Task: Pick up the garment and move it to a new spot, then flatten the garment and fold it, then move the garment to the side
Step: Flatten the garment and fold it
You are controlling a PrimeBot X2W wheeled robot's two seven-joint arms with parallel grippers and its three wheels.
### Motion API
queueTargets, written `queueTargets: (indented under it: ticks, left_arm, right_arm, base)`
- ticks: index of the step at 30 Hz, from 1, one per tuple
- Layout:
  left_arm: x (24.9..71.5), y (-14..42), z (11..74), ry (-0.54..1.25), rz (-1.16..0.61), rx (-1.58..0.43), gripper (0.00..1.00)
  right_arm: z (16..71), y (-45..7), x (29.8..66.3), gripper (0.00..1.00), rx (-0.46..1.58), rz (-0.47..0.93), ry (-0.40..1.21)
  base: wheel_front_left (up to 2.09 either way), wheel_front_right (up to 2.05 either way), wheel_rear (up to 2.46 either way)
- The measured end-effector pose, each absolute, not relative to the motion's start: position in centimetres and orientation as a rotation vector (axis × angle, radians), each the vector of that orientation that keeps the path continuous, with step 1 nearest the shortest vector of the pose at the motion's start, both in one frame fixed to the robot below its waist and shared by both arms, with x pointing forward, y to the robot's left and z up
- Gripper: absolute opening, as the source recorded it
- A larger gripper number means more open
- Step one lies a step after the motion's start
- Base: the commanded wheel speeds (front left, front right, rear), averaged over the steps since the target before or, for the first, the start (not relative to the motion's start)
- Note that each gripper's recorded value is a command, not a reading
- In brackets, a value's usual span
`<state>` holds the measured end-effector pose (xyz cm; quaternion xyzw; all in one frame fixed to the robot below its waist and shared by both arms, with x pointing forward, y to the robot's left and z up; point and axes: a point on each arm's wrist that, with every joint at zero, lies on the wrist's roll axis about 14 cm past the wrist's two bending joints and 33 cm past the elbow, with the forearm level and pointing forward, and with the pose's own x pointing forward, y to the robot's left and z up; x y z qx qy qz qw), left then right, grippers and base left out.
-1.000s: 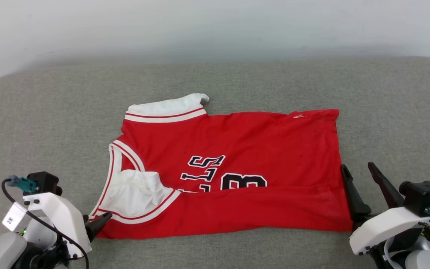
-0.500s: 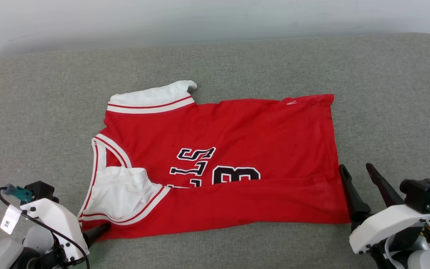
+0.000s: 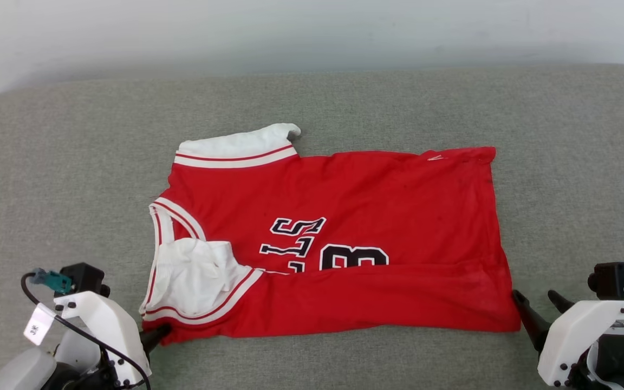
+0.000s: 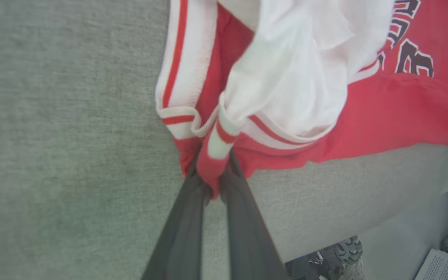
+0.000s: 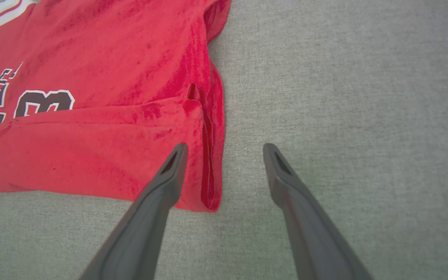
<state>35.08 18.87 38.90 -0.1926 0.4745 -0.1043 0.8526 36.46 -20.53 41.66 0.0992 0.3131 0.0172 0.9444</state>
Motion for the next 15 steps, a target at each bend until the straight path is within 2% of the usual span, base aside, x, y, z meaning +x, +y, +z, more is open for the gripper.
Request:
queueTargets:
  ticks: [14, 15]
  left_arm:
    - [36.0, 18.9, 41.2, 0.922, -0.24, -0.353, 0.0]
    - [36.0, 18.9, 41.1, 0.925, -0.238, -0.353, 0.0]
  right_arm:
    - [36.5, -17.5, 35.7, 0.98, 0.176, 0.151, 0.967]
    - [36.1, -17.3, 35.6, 0.47, 0.179, 0.157, 0.994]
  base:
    - [0.0, 0.0, 0.0]
    - [0.0, 0.0, 0.0]
